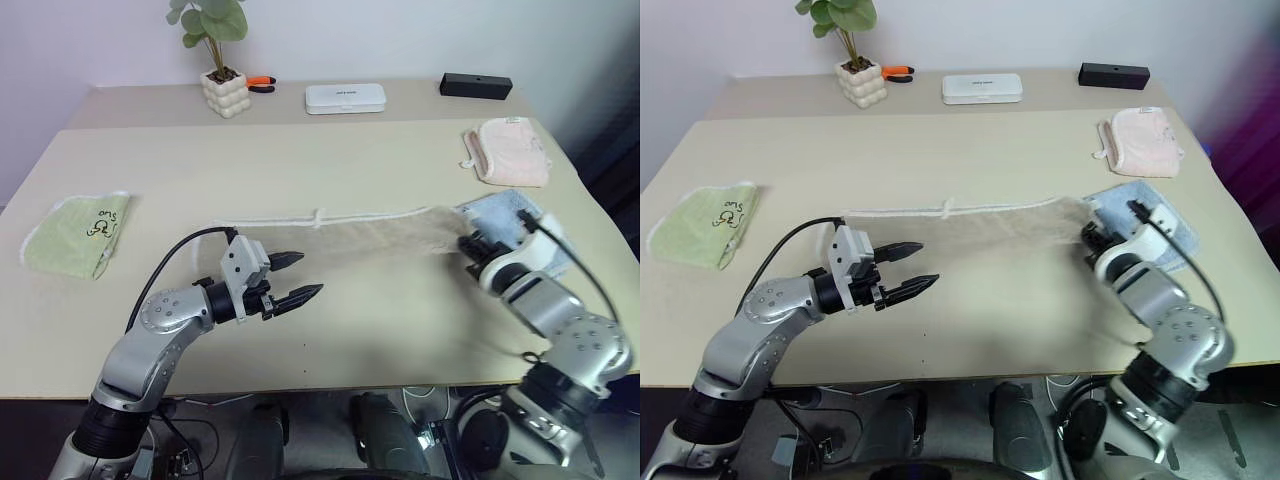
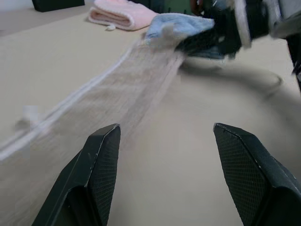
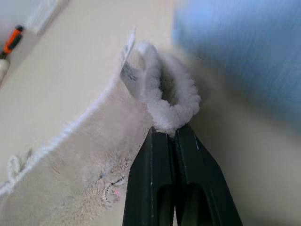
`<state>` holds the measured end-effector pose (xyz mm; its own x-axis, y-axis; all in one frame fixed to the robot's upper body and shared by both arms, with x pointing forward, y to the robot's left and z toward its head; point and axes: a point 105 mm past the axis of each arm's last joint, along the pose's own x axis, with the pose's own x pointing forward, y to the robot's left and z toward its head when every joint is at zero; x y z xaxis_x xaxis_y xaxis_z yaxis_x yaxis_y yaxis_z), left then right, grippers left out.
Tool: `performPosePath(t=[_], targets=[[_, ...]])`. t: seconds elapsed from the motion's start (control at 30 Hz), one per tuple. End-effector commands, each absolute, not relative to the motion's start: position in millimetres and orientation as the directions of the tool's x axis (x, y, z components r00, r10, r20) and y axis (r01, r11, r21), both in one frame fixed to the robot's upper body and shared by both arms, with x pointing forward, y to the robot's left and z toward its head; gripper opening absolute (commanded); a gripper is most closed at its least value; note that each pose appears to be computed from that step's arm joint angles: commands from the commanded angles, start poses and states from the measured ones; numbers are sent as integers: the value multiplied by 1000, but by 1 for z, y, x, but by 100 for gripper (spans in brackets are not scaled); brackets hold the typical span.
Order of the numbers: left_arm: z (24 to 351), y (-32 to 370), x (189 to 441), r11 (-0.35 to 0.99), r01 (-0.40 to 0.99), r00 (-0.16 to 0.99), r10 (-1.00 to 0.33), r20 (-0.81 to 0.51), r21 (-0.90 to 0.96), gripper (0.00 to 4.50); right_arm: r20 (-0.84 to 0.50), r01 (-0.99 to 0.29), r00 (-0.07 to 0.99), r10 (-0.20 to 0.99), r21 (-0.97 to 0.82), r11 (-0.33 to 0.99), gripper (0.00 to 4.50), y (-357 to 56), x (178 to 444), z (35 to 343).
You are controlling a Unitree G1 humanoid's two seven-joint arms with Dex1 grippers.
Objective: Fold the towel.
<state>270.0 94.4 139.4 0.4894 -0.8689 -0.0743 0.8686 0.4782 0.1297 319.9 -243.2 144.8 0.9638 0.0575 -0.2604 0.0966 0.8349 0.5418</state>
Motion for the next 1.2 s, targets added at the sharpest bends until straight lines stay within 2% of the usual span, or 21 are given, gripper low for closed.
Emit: performPosePath(t=[0.03,0.13,0.23,0.3,0.37,0.6,0.87,0.9,0.97,1.07,1.13,1.2], targets=[[151,99,271,500,851,511,-858,-37,164,324,-143,-124,972,186,359,925,2,-226,316,188],[153,101,274,516,841,526,-850,-25,162,324,-144,-349,919,366,129,928,2,-192,311,207],[156,100,276,517,839,527,-850,-18,169,324,-221,-590,794,566,-59,805,2,-138,299,201],[157,99,278,517,838,527,-850,-14,175,324,-276,-689,716,641,-131,713,2,-113,292,190],[159,97,279,519,836,528,-849,-8,178,324,-306,-719,686,660,-145,680,2,-100,294,178],[161,94,274,532,829,540,-842,4,172,324,-354,-718,680,642,-145,681,2,-73,314,140],[158,97,270,549,820,557,-830,-10,162,324,-348,-749,646,679,-118,652,2,-65,310,135],[159,98,271,553,817,562,-827,-10,161,324,-329,-774,621,712,-111,624,55,-62,305,140],[159,102,272,569,807,578,-816,-10,155,324,-282,-815,576,768,-125,565,134,-61,293,152],[158,112,273,605,783,613,-790,-13,142,324,-253,-836,549,796,-156,527,269,-73,282,164],[155,123,275,641,756,649,-761,-21,128,324,-227,-832,554,801,-167,529,269,-84,280,173],[153,134,276,673,731,680,-733,-26,113,324,-167,-799,601,782,-120,589,269,-95,291,185]])
